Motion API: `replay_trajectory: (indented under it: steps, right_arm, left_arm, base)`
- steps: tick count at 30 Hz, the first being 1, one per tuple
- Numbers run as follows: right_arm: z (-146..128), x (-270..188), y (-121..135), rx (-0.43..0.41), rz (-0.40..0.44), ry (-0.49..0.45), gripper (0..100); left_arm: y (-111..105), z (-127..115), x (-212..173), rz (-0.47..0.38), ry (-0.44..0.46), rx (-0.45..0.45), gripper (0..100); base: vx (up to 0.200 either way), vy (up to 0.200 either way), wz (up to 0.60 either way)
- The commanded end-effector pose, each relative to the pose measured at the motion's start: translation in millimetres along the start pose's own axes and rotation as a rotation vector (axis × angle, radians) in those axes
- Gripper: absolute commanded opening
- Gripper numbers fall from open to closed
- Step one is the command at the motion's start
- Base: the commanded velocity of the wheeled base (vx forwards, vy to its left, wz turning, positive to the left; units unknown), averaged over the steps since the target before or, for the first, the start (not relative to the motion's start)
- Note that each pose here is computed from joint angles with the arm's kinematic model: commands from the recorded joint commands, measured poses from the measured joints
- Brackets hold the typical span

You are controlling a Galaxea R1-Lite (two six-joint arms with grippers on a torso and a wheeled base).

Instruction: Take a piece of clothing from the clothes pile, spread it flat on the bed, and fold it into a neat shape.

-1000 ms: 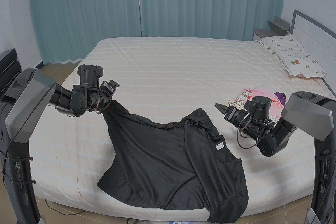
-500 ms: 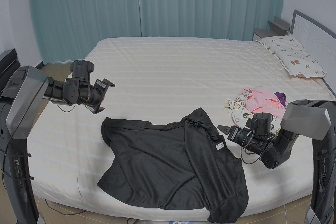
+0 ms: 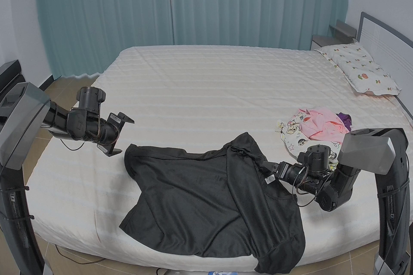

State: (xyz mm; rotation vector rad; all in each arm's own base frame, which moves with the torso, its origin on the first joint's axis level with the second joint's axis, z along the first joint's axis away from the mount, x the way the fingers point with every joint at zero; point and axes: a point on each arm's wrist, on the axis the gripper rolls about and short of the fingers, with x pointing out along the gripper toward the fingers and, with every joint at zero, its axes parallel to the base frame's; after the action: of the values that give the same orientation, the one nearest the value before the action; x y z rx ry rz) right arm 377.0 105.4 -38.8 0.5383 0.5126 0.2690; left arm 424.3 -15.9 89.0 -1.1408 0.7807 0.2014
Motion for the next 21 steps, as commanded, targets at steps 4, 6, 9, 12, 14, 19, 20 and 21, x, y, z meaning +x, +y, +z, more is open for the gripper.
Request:
replay_trajectory:
  steps: [4, 6, 9, 12, 14, 19, 20, 21]
  right_arm:
    - [-1.1, 25.2, -4.9, -0.003, 0.044, 0.008, 100]
    - [0.6, 29.2, -4.9, 0.0, 0.043, 0.03, 0]
    - [3.9, 33.1, -3.4, 0.001, 0.041, 0.036, 0]
    - [6.5, 35.8, -2.1, -0.001, 0.043, 0.033, 0]
    - [13.2, 38.1, -1.5, 0.0, 0.05, 0.004, 0]
    - [35.8, 40.7, -7.2, 0.008, 0.049, -0.077, 0]
    - [42.4, 40.8, -9.8, 0.01, 0.044, -0.099, 0]
    - [50.4, 41.5, -11.8, 0.012, 0.037, -0.13, 0]
  left_arm:
    - [32.1, -29.7, -31.9, -0.009, 0.017, 0.006, 100]
    - [38.8, -38.6, -32.8, -0.002, 0.031, 0.011, 100]
    - [45.9, -47.8, -37.7, -0.001, 0.043, -0.02, 100]
    - [51.8, -51.8, -37.7, 0.001, 0.056, -0.032, 100]
    - [57.7, -53.9, -35.6, 0.003, 0.055, -0.032, 100]
    - [62.0, -55.3, -33.0, 0.002, 0.057, -0.029, 100]
    - [63.9, -56.1, -32.8, 0.008, 0.061, -0.026, 100]
    - [64.6, -56.3, -32.0, 0.011, 0.062, -0.025, 100]
  base:
    - [0.0, 0.0, 0.0]
    - [0.0, 0.0, 0.0]
    - [0.0, 0.0, 0.0]
    - [0.0, 0.0, 0.0]
    - [0.0, 0.0, 0.0]
    - [0.0, 0.0, 0.0]
    - [0.0, 0.0, 0.0]
    - [0.0, 0.0, 0.0]
